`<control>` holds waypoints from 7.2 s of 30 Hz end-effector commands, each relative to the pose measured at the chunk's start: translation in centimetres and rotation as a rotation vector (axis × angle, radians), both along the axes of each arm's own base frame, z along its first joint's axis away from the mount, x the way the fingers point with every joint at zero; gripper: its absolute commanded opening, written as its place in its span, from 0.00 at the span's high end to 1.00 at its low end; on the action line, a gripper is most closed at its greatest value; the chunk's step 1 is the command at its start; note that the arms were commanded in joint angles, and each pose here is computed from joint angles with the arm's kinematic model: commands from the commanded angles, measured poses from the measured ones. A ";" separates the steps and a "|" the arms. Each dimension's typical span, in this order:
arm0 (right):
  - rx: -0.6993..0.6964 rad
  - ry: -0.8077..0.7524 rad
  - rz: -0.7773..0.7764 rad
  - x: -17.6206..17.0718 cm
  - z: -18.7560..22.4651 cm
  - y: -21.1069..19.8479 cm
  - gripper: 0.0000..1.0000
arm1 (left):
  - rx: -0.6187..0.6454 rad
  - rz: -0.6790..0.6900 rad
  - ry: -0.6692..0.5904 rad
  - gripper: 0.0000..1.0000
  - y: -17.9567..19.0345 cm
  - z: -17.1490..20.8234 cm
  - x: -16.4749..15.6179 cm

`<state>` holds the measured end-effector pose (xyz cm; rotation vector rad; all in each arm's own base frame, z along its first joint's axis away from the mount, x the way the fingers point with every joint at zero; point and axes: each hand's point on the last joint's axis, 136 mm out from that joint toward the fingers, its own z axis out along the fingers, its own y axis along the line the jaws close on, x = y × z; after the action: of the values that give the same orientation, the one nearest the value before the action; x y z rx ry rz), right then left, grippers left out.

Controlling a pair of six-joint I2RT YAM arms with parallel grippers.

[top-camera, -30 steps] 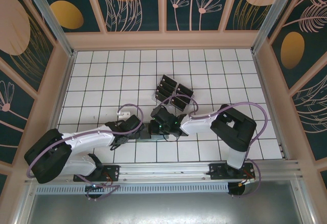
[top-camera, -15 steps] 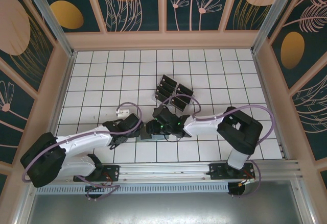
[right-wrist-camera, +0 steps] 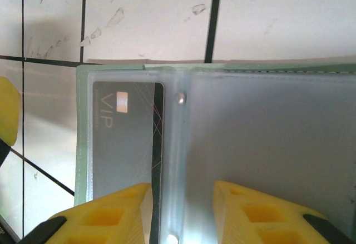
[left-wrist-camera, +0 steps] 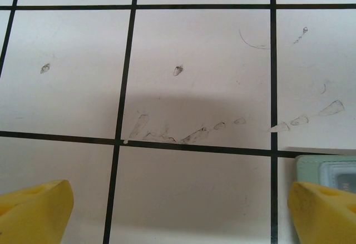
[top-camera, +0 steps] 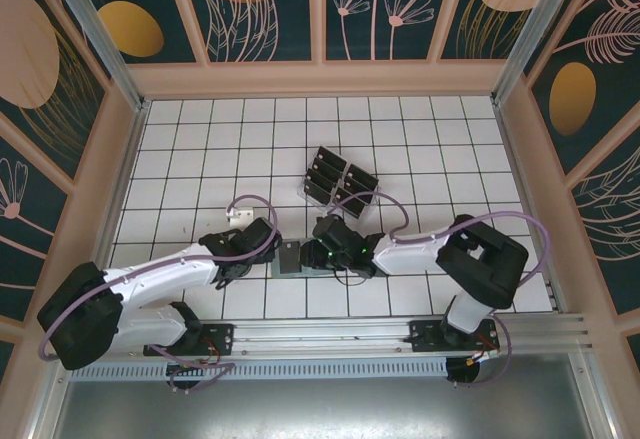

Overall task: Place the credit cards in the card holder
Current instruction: Insert the credit card into the card slot, then flip over the card slot on the card holder.

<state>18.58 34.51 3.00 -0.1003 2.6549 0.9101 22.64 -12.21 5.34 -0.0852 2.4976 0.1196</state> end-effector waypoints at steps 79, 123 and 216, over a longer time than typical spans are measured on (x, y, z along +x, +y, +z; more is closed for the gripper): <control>-0.078 -0.135 0.002 1.4 4.8 -2.7 0.60 | -0.127 -0.088 0.007 0.02 -3.0 0.0 0.2; -0.049 0.003 -0.003 2.6 -0.6 -1.0 0.60 | -0.292 -0.228 -0.018 0.02 -7.5 -1.0 -2.3; 0.195 0.028 -0.047 2.3 4.1 2.9 0.56 | -0.319 -0.155 -0.196 0.01 -5.4 0.7 -3.7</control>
<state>20.97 36.05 6.73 0.0585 2.5676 1.1279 18.89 -19.28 4.96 0.0677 2.3301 -0.3454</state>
